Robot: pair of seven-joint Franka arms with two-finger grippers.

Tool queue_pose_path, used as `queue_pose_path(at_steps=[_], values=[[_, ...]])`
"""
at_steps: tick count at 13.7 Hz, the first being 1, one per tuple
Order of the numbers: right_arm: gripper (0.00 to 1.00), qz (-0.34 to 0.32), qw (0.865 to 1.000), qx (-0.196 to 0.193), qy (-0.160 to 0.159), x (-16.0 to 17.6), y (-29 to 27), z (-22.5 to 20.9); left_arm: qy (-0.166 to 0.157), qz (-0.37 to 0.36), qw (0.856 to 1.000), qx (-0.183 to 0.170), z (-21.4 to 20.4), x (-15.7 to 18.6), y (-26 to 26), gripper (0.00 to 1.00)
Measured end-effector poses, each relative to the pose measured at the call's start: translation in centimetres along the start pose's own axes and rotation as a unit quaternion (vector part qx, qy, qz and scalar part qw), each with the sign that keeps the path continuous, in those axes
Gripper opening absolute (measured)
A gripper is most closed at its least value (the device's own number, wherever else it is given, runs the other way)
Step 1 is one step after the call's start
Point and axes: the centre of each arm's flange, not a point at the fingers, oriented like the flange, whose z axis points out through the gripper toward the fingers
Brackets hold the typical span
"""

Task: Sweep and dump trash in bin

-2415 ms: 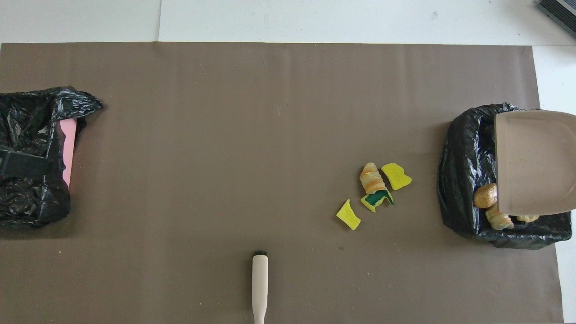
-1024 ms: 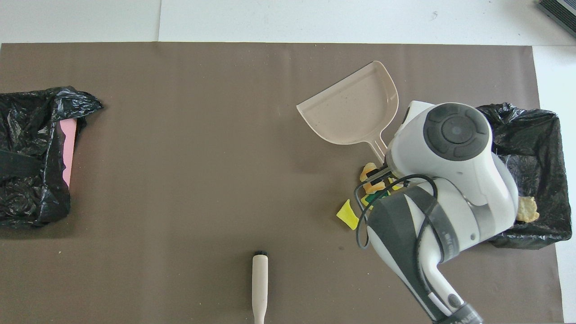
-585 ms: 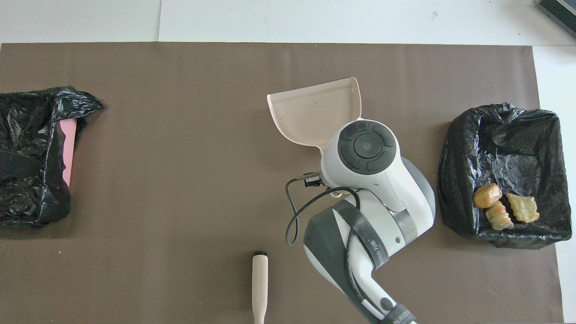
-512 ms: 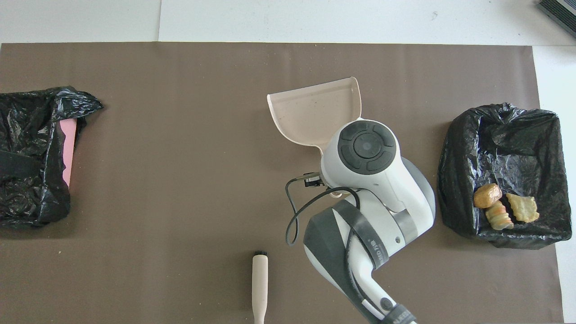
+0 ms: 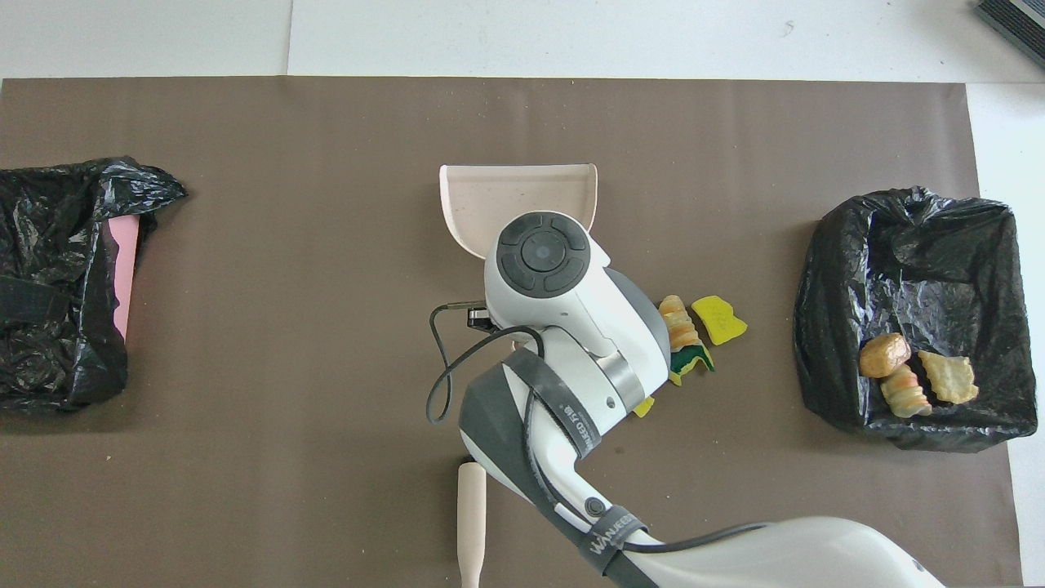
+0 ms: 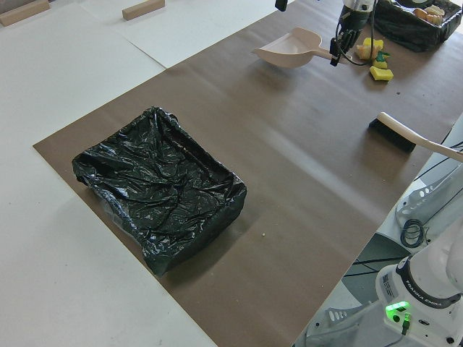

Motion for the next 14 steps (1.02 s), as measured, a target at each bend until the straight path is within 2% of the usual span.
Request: queue_pose_path(at_steps=[5,14], values=[[0.33,-0.001,1.0,0.027,0.007,-0.2,-1.5,0.8,0.0,0.0,1.0,0.0,0.0,0.0,0.0,1.0],[0.33,-0.006,1.0,0.026,0.003,-0.9,-2.0,2.9,-0.017,-0.001,1.0,-0.003,0.2,-0.5,-0.1,1.0]])
